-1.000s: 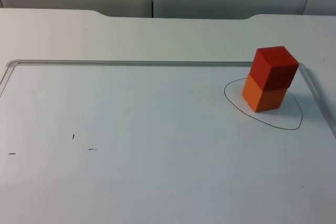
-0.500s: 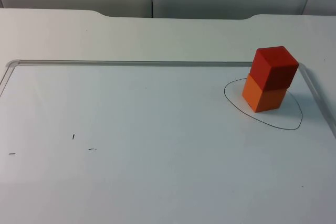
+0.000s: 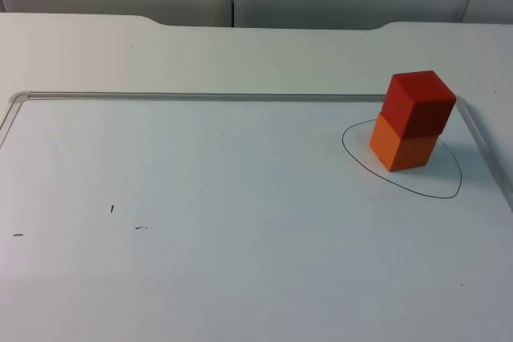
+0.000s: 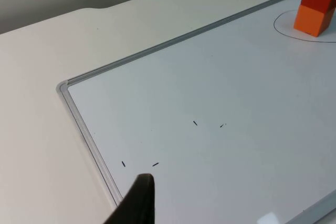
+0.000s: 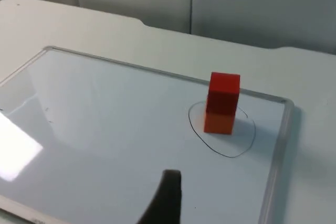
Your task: Pick up one cube with the left hand and another cube with the right hand. First place the cube in the right hand at the target position, then stack the cube in the left hand on top.
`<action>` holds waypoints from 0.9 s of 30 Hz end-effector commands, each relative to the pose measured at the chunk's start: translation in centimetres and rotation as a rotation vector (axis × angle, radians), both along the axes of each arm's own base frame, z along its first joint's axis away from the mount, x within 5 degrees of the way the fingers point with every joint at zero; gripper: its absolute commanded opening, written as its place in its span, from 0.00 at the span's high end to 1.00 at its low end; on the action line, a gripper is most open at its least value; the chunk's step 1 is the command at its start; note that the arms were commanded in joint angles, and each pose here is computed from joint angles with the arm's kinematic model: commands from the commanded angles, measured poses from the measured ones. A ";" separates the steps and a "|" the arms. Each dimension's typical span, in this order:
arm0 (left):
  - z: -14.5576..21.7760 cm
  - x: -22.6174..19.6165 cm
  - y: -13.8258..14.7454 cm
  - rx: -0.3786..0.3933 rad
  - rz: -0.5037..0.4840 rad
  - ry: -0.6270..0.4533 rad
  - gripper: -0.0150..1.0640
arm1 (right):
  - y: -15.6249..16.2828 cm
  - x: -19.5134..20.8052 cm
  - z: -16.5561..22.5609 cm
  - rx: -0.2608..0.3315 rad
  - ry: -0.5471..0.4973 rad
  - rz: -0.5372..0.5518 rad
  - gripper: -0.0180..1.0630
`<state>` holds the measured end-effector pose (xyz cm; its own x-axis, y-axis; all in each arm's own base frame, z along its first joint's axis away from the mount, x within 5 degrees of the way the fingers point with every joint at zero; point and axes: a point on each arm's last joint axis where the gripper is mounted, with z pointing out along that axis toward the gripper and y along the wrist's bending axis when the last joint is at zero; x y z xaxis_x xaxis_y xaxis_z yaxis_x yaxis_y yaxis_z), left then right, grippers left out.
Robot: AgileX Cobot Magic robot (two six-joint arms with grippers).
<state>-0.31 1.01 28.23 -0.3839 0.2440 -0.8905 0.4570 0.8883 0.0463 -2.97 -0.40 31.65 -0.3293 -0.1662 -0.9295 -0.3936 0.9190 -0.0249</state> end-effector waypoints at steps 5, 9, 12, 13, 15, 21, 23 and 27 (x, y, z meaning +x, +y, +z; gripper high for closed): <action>-0.3 0.0 -0.1 -0.001 -0.004 0.007 0.01 | -0.2 0.1 -0.5 -0.016 0.020 -0.015 0.23; -0.3 0.0 -0.1 -0.001 -0.004 0.007 0.01 | -0.1 0.2 -0.6 0.011 0.037 -0.031 0.23; -0.3 0.0 -0.1 -0.001 -0.004 0.007 0.01 | -0.1 0.8 -1.7 0.010 0.076 -0.053 0.23; -0.3 0.0 -0.1 -0.001 -0.004 0.007 0.01 | -0.1 0.8 -1.7 0.010 0.076 -0.053 0.23; -0.3 0.0 -0.1 -0.001 -0.004 0.007 0.01 | -0.1 1.4 -2.5 0.015 0.110 -0.090 0.23; -0.3 0.0 -0.1 -0.001 -0.004 0.007 0.01 | -0.1 2.1 -3.5 0.007 0.119 -0.113 0.23; -0.3 0.0 -0.1 -0.001 -0.004 0.007 0.01 | -0.1 2.2 -3.7 -0.013 0.114 -0.102 0.23; -0.3 0.0 -0.1 -0.001 -0.004 0.007 0.01 | 0.0 2.2 -3.7 -0.024 0.107 -0.084 0.23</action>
<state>-0.31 1.01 28.23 -0.3839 0.2440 -0.8905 0.4570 0.8883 0.0463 -0.79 -0.39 27.95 -0.4626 -0.1401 -0.8754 -0.3049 0.9524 0.0087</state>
